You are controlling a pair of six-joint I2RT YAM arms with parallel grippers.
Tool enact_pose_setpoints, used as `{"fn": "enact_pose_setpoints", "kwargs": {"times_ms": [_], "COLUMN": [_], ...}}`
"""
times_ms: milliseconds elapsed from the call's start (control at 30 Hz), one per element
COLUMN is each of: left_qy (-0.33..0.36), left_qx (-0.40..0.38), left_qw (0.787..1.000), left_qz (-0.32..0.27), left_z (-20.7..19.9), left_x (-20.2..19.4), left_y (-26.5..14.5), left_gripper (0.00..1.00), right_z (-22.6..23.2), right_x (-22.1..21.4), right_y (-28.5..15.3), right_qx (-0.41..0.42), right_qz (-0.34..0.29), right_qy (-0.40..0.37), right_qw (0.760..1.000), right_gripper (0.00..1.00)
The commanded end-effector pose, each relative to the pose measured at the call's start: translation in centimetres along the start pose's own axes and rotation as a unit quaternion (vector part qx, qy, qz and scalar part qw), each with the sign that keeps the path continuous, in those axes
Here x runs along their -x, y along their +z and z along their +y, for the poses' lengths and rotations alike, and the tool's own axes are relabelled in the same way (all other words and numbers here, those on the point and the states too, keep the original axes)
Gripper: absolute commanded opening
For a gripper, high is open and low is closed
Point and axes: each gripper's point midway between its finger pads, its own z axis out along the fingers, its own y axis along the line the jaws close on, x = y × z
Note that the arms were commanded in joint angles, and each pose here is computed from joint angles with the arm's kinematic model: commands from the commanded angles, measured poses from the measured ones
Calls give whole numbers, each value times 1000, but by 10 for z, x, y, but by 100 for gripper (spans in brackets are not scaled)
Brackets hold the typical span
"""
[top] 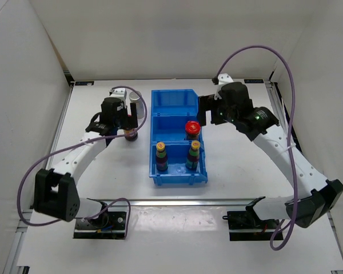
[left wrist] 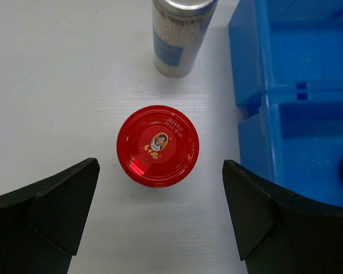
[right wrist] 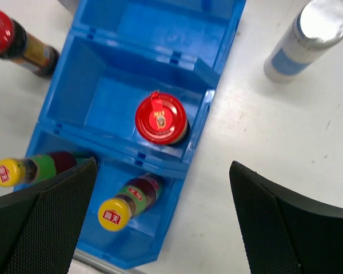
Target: Organize the condiment bottles
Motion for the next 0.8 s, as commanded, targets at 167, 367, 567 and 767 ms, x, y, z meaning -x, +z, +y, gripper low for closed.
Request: {"fn": "enact_pose_setpoints", "kwargs": {"times_ms": [167, 367, 567, 767], "left_qy": [-24, -35, -42, -29], "left_qx": [-21, -5, -1, -8], "left_qw": [999, 998, 997, 1000], "left_qz": [3, 47, 64, 6], "left_z": [-2, 3, 2, 2], "left_x": [5, -20, -22, 28], "left_y": [34, 62, 64, 37], "left_gripper": [100, 100, 83, 46], "right_z": [9, 6, 3, 0], "right_x": [-28, -36, -34, -33], "right_y": [-13, -24, -42, -48], "right_qx": [38, 37, 34, 31], "right_qz": [11, 18, 9, 3], "right_qy": [17, 12, 3, -1], "right_qw": [999, 999, 999, 1000], "right_gripper": [100, 100, 100, 100]}}
